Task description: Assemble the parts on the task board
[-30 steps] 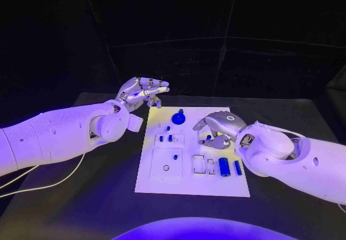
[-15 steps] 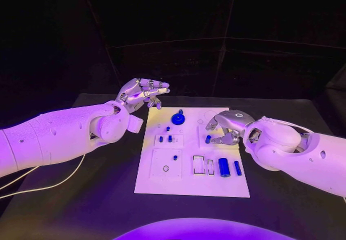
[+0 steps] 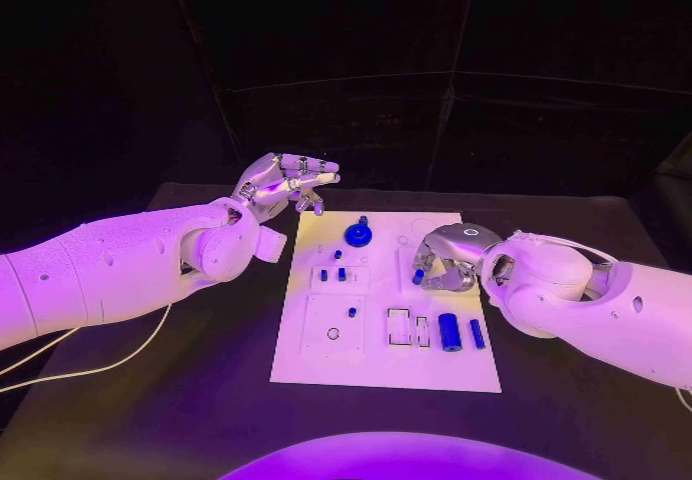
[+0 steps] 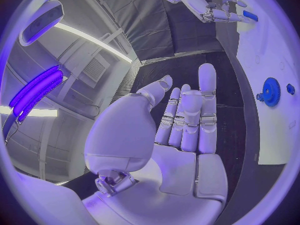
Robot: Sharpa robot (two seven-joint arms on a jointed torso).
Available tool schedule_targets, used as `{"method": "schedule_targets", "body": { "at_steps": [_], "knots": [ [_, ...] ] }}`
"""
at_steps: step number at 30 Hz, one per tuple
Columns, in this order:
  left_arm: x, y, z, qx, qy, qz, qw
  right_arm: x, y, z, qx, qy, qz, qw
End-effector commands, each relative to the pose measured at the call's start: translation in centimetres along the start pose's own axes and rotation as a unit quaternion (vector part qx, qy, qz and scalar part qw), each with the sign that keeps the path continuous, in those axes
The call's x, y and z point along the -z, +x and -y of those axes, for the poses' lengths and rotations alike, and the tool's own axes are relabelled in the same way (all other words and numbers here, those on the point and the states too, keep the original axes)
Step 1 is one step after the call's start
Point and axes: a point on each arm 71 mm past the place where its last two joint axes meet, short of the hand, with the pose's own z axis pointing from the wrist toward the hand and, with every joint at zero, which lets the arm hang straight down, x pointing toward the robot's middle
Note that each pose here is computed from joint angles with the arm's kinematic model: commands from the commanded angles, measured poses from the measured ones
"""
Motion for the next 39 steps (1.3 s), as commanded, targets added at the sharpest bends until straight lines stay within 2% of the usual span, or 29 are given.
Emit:
{"method": "schedule_targets", "body": {
  "at_steps": [1,14,23,29,33,39],
  "knots": [
    [-0.04,0.06,0.13,0.005,0.002,-0.004,1.000,-0.2,0.2,-0.1,0.001,-0.007,-0.020,1.000],
    [-0.08,0.00,0.11,0.005,0.002,-0.004,1.000,-1.2,-0.1,-0.4,-0.009,-0.009,0.006,1.000],
    [-0.08,-0.08,0.09,0.005,0.001,-0.003,1.000,-1.3,-0.5,-0.3,-0.021,-0.001,0.038,0.999],
    [-0.07,-0.16,0.08,0.004,0.000,-0.002,1.000,-0.4,-1.3,-0.5,-0.038,-0.010,0.091,0.995],
    [-0.07,-0.30,0.08,0.003,0.000,-0.001,1.000,0.7,-2.0,-1.3,-0.055,-0.026,0.120,0.991],
    [-0.09,-0.51,0.06,0.002,0.000,0.001,1.000,2.2,-2.8,-3.5,-0.082,-0.064,0.142,0.984]
  ]
}}
